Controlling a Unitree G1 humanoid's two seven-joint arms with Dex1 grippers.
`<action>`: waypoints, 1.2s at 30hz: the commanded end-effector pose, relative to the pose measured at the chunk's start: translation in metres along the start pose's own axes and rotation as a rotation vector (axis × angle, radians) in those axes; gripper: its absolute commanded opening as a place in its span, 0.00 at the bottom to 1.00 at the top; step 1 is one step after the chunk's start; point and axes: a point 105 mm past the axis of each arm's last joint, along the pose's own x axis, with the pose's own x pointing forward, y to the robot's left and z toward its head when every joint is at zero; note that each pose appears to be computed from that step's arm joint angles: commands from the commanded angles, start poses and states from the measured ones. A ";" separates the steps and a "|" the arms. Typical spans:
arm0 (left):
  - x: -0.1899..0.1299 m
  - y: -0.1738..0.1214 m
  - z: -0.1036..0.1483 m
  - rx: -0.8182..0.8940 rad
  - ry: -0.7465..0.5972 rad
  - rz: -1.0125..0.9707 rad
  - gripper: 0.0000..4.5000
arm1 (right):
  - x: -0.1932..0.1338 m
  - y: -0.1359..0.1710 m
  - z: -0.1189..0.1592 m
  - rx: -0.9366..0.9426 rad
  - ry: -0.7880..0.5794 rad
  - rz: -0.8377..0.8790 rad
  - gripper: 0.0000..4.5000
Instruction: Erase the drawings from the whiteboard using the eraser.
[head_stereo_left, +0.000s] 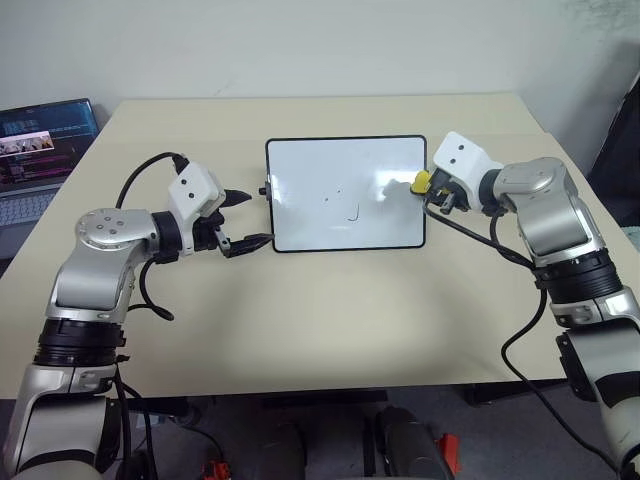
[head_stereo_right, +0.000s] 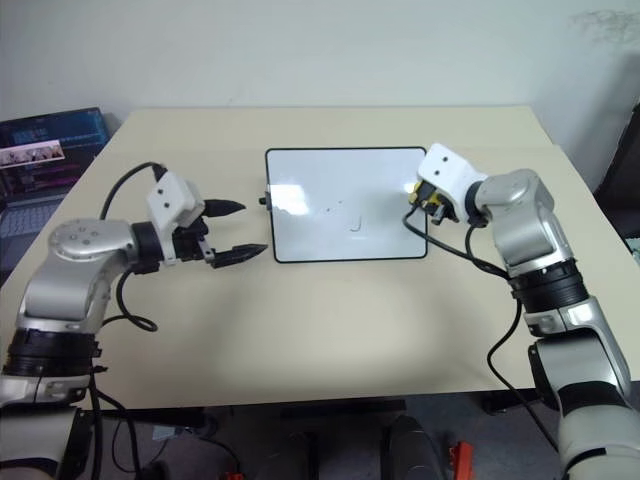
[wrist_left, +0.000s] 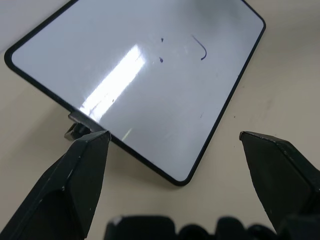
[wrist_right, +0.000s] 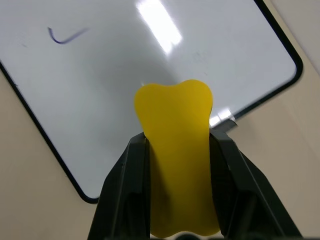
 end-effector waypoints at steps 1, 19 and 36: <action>-0.007 0.007 0.009 0.053 -0.003 0.021 1.00 | -0.010 0.000 0.013 -0.073 -0.034 -0.011 0.27; -0.011 0.010 0.006 0.067 0.017 0.038 1.00 | -0.009 0.003 0.017 -0.066 -0.049 -0.009 0.27; -0.011 0.013 0.015 0.087 -0.027 0.071 1.00 | -0.003 -0.018 0.027 0.030 -0.088 -0.129 0.27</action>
